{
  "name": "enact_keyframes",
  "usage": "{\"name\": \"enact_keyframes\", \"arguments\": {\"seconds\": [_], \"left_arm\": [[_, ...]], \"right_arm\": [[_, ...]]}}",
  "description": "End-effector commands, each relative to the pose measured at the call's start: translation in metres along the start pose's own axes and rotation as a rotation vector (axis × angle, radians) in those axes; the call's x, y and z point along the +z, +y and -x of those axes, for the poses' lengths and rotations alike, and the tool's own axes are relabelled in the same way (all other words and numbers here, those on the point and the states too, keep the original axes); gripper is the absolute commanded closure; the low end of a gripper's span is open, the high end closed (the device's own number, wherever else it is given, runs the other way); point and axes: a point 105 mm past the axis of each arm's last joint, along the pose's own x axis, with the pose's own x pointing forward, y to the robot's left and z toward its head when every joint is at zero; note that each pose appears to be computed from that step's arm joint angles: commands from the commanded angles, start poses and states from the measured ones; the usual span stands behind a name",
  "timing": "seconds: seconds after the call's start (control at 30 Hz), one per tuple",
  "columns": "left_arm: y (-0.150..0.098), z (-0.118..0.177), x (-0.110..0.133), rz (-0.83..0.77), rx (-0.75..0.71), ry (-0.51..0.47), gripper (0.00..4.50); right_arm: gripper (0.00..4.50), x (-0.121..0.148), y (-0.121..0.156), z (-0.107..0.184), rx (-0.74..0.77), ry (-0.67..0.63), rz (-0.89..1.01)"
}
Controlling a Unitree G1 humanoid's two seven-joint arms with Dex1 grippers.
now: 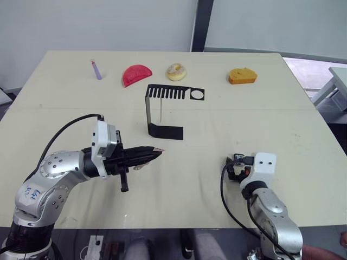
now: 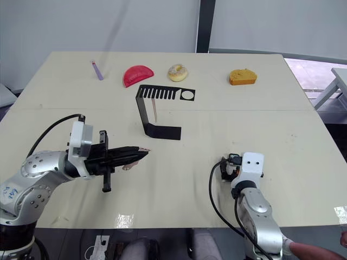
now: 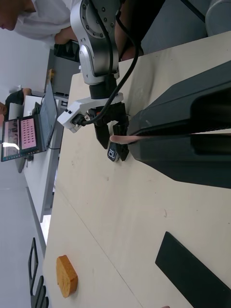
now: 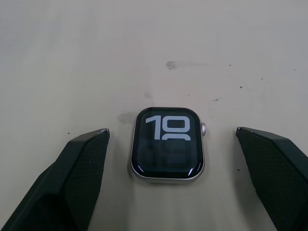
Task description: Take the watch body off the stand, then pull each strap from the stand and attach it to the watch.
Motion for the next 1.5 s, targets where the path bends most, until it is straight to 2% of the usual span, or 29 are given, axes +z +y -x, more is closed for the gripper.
{"name": "enact_keyframes", "arguments": {"seconds": [0.03,0.5,0.6,0.73,0.77,1.0,1.13,1.3,1.37,1.5], "left_arm": [[-0.006,-0.003,0.007,-0.030,-0.031,-0.021,4.50],[-0.004,-0.005,0.008,-0.034,-0.028,-0.023,4.50],[-0.003,-0.004,0.009,-0.036,-0.027,-0.020,4.50],[0.001,-0.001,0.010,-0.049,-0.011,-0.008,4.50],[0.002,0.000,0.011,-0.051,-0.007,-0.006,4.50],[0.005,0.002,0.012,-0.062,0.010,-0.001,4.50],[0.010,0.005,0.014,-0.110,0.042,0.008,4.50],[0.021,0.017,0.006,-0.290,0.066,0.113,4.50],[0.024,0.020,0.003,-0.378,0.056,0.147,4.50],[0.031,0.019,0.004,-0.517,0.042,0.180,4.50]], "right_arm": [[0.02,0.001,-0.004,0.000,-0.033,-0.004,0.001],[0.02,-0.006,0.000,-0.003,-0.025,0.023,-0.010],[0.78,-0.008,0.002,-0.004,-0.015,0.033,-0.010],[2.72,-0.010,0.001,-0.004,-0.017,0.042,-0.015],[2.90,-0.010,0.000,-0.005,-0.018,0.043,-0.017],[2.90,0.000,0.001,-0.008,0.018,0.001,-0.018],[2.90,0.030,0.009,-0.008,0.194,-0.100,-0.006],[2.90,0.063,0.021,-0.010,0.481,-0.047,-0.056],[2.90,0.072,0.037,-0.006,0.663,0.030,-0.106],[2.90,0.070,0.071,0.015,0.997,0.297,-0.204]]}}
